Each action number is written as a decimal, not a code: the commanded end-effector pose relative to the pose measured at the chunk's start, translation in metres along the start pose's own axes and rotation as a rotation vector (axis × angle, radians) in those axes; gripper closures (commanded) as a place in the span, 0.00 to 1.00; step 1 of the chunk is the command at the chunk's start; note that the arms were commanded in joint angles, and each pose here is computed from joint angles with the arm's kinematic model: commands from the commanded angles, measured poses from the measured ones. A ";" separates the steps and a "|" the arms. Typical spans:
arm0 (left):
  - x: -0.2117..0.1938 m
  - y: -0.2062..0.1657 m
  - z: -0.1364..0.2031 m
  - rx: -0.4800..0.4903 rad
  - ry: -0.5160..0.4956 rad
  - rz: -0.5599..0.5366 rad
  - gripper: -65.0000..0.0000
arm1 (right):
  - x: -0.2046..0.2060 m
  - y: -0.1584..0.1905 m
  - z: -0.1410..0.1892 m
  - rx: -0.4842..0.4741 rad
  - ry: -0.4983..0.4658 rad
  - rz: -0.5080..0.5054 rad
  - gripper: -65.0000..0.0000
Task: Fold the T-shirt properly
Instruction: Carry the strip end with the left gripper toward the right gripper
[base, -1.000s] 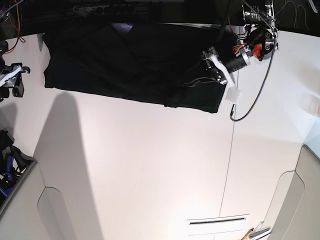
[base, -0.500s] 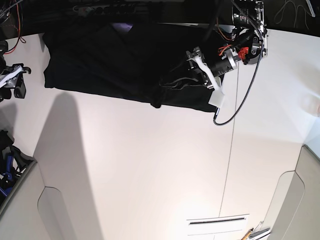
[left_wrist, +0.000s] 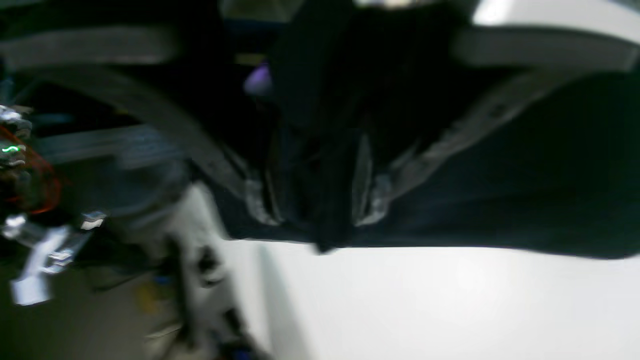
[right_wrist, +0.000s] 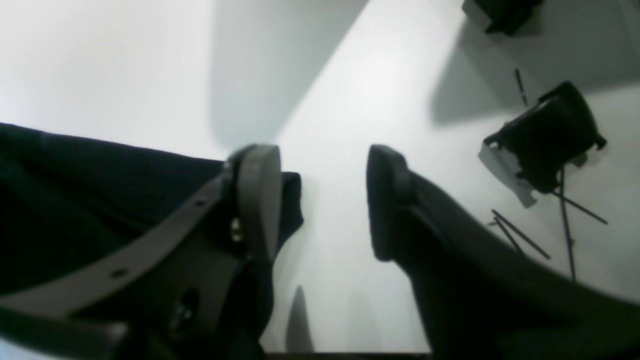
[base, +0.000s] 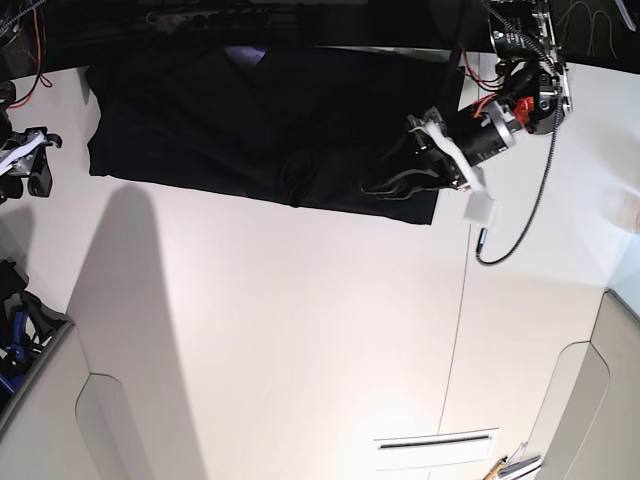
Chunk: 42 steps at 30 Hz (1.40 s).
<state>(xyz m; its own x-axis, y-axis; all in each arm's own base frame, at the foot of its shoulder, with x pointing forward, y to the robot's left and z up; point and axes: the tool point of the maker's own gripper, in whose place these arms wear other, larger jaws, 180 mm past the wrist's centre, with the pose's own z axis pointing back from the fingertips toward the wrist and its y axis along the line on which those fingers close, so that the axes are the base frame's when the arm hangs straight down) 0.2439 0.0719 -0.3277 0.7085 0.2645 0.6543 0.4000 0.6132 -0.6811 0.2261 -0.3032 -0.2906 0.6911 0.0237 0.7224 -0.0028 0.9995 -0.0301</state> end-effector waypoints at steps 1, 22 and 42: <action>0.015 0.003 0.008 0.016 -0.033 -0.043 0.69 | 0.012 -0.003 0.004 -0.007 -0.041 0.014 0.57; -0.052 0.040 0.042 0.204 0.220 -0.076 1.00 | 0.012 -0.003 0.004 -0.007 -0.041 0.014 0.57; -0.054 -0.082 0.008 -0.229 0.276 -0.157 1.00 | 0.012 -0.003 0.004 -0.007 -0.040 0.014 0.57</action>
<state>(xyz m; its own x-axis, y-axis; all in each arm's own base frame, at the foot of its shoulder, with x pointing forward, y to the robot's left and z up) 0.1645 0.0144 -0.3150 0.7699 -0.0673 0.6346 0.5898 0.4548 -0.6673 0.2260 -0.3033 -0.2906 0.6914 0.0241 0.7221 -0.0029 0.9995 -0.0305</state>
